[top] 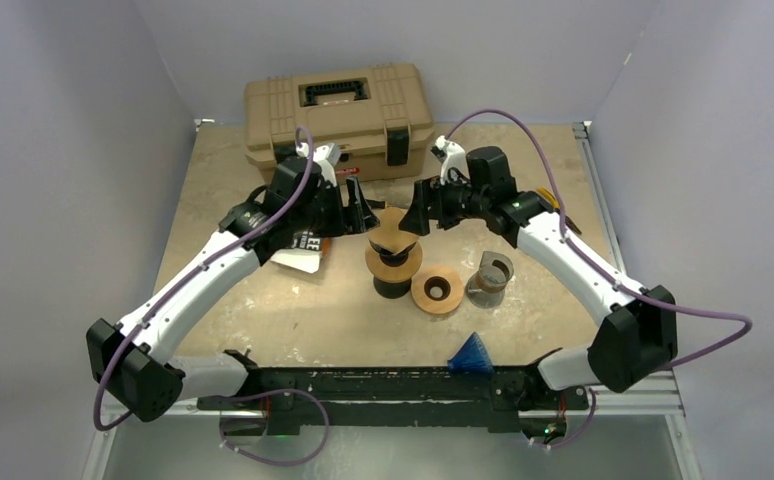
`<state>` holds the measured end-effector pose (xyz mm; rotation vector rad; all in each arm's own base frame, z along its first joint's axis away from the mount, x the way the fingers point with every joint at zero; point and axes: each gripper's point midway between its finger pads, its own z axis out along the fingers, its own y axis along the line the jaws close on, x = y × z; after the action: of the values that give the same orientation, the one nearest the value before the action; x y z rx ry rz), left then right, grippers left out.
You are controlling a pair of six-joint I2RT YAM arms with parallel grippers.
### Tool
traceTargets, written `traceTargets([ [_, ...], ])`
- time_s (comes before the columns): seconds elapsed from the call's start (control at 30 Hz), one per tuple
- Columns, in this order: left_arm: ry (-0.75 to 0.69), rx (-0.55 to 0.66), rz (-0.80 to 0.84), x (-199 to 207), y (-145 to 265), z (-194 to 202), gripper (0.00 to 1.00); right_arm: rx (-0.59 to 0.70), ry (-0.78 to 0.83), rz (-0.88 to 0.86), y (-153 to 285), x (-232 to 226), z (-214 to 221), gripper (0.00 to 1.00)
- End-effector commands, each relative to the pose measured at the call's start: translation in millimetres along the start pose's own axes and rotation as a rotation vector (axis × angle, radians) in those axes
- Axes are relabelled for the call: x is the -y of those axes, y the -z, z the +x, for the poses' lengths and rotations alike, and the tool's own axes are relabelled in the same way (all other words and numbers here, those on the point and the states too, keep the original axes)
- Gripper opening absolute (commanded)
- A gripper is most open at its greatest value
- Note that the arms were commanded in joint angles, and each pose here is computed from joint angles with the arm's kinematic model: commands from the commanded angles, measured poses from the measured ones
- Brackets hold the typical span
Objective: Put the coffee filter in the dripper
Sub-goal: Place the coffee filter in the coffee dripper.
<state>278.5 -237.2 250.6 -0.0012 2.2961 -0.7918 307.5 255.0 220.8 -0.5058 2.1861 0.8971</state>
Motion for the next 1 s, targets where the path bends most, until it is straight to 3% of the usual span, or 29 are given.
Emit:
traceTargets([
  [0.0,0.024,-0.01,0.098,14.3,-10.4,-1.7,0.72,0.041,0.033,-0.06,-2.6,-10.9,-19.3,0.86],
  [0.5,0.039,-0.082,0.054,-5.5,-38.0,22.3,0.56,-0.019,-0.001,-0.117,-17.1,-13.8,5.1,0.73],
  [0.97,0.047,-0.102,0.058,-8.2,-41.6,29.9,0.5,-0.067,0.0,-0.133,-28.6,-16.7,21.2,0.66],
])
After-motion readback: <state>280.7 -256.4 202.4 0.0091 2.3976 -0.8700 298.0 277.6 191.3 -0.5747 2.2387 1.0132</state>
